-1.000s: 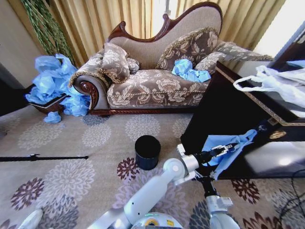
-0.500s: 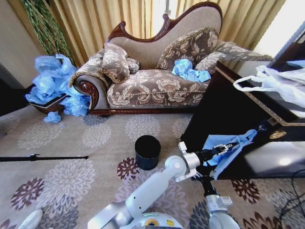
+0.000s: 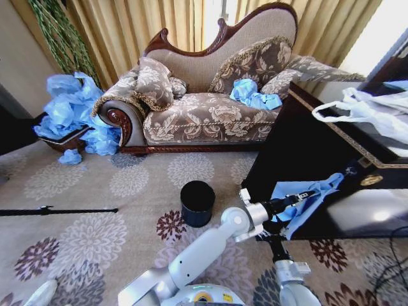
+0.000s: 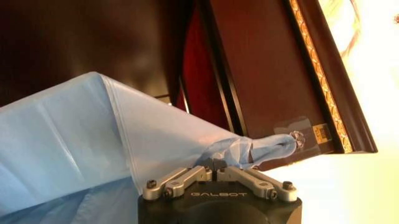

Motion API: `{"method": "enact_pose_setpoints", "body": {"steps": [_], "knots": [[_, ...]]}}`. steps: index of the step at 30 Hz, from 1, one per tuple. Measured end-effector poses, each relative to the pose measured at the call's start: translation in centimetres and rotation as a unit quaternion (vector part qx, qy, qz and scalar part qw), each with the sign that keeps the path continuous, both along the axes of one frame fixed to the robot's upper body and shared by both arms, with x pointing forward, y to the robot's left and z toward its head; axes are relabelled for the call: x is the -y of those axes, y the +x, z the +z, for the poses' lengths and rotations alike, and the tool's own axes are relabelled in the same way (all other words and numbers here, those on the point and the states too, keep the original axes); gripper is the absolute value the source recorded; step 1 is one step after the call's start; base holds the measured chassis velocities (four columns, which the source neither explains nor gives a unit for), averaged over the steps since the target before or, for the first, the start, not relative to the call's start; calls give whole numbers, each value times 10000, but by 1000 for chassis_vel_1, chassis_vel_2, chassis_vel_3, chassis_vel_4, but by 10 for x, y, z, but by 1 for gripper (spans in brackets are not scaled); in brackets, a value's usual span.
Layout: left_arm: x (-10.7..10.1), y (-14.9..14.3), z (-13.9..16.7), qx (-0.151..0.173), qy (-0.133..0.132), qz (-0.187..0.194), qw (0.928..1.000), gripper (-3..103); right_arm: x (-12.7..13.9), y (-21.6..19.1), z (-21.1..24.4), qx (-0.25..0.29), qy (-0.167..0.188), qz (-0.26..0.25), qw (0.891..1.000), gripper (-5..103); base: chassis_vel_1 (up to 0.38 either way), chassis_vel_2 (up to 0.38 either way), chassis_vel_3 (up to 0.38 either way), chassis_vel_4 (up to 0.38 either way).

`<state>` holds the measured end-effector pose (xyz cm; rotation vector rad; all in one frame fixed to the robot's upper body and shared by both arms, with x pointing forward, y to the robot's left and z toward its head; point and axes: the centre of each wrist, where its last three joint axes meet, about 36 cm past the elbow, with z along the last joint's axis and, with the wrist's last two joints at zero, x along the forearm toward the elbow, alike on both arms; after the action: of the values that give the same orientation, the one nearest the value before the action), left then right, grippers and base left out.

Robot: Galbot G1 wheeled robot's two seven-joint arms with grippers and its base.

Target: Place a garbage bag over the trash bin.

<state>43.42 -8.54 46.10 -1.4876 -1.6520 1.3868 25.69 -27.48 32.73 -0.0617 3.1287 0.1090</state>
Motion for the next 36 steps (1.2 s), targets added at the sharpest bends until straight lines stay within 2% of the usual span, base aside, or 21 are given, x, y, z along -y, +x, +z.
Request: {"method": "enact_pose_setpoints", "body": {"steps": [5, 10, 12, 16, 24, 33, 36], "knots": [[0, -3, 1, -4, -5, 4, 10000, 0, 0, 1, -1, -1, 0, 7, 10000, 100, 0, 0, 0, 0], [-2, -5, 7, -80, 250, 130, 9996, 0, 0, 0, -1, -22, -3, 10, 10000, 100, 0, 0, 0, 0], [-3, -5, 10, -143, 477, 231, 9985, 0, 0, -1, -2, -36, -5, 9, 10000, 100, 0, 0, 0, 0], [-5, -12, 16, -210, 677, 278, 9971, 0, 0, -3, -3, -48, -4, 11, 10000, 100, 0, 0, 0, 0], [-9, -36, 32, -267, 763, 217, 9965, 0, -2, -3, -4, -51, 12, 40, 10000, 100, 0, 0, 0, 0], [-30, -39, 44, -497, 942, 541, 9928, 0, -3, -7, -3, -72, 5, 83, 9999, 100, 0, 0, 0, 0], [-44, -38, 42, -538, 1135, 628, 9901, 0, -4, -8, -3, -73, -9, 103, 9999, 100, 0, 0, 0, 0]]}}
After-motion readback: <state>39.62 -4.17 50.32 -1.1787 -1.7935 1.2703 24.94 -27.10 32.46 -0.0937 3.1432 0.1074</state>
